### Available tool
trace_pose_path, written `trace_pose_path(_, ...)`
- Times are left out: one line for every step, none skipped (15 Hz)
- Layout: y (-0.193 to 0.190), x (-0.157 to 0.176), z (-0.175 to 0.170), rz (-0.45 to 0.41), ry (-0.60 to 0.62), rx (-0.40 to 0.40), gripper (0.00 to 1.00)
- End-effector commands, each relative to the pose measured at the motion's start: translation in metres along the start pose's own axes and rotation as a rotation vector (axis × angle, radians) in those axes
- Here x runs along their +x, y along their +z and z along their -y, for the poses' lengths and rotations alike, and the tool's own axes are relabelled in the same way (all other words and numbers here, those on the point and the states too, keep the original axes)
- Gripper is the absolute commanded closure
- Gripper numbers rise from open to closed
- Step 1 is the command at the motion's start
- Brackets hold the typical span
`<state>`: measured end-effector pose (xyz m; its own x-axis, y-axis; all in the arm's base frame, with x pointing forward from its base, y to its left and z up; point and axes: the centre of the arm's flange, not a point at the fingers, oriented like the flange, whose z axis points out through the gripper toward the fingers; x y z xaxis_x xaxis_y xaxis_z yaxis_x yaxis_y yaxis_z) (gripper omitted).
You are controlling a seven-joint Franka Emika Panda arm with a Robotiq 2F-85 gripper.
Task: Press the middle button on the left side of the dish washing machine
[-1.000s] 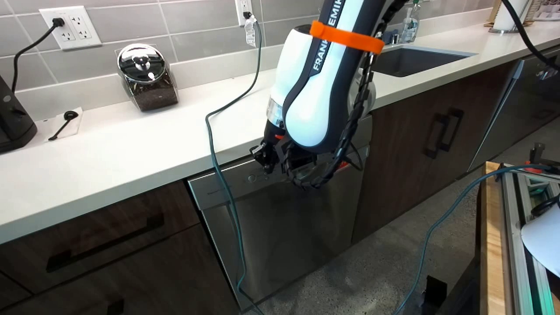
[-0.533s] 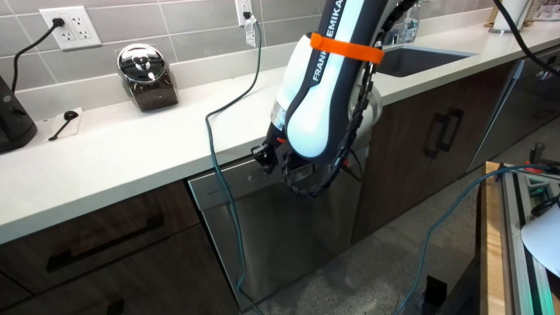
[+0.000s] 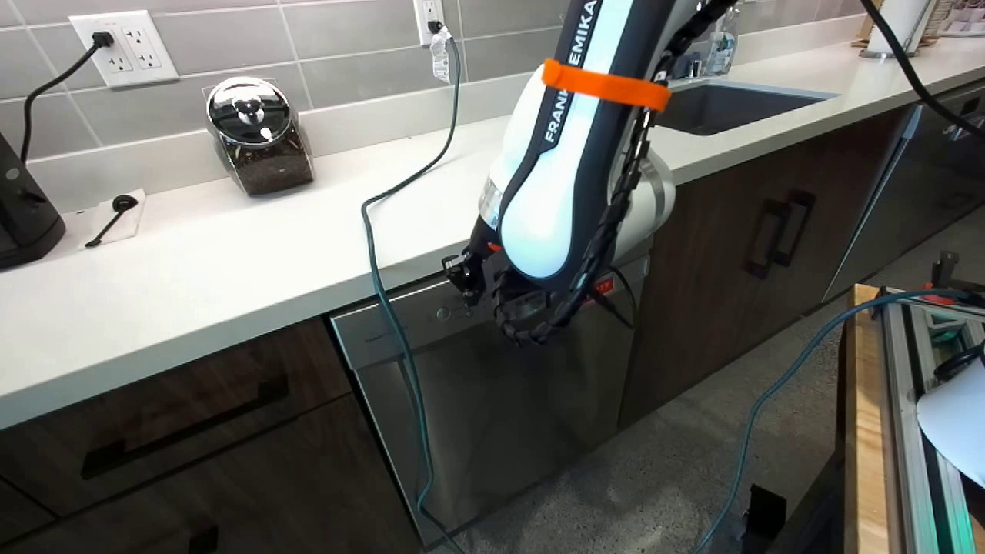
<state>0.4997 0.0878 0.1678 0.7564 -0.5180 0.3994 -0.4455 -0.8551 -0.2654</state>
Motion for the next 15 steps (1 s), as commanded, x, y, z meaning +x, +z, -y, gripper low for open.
trace_pose_path(0.012, 0.007, 0.000, -0.046, 0.027, 0.018, 1.00)
trace_pose_path(0.011, 0.007, 0.000, -0.043, 0.026, 0.020, 1.00)
trace_pose_path(0.011, 0.007, -0.001, -0.043, 0.025, 0.018, 1.00)
trace_pose_path(0.010, 0.008, -0.002, -0.041, 0.023, 0.019, 1.00)
trace_pose_path(0.009, 0.008, -0.003, -0.039, 0.017, 0.017, 1.00)
trace_pose_path(0.008, 0.008, -0.004, -0.037, 0.011, 0.013, 1.00)
trace_pose_path(0.008, 0.008, -0.005, -0.032, 0.000, 0.009, 1.00)
trace_pose_path(0.007, 0.008, -0.006, -0.028, -0.013, 0.007, 1.00)
trace_pose_path(0.006, 0.008, -0.007, -0.025, -0.027, -0.004, 1.00)
trace_pose_path(0.006, 0.007, -0.009, -0.020, -0.039, -0.015, 1.00)
trace_pose_path(0.006, 0.007, -0.010, -0.017, -0.057, -0.027, 1.00)
trace_pose_path(0.006, 0.006, -0.010, -0.013, -0.073, -0.031, 1.00)
trace_pose_path(0.006, 0.005, -0.011, -0.013, -0.089, -0.043, 1.00)
trace_pose_path(0.005, 0.004, -0.013, -0.003, -0.112, -0.054, 1.00)
trace_pose_path(0.005, 0.003, -0.014, -0.004, -0.131, -0.067, 1.00)
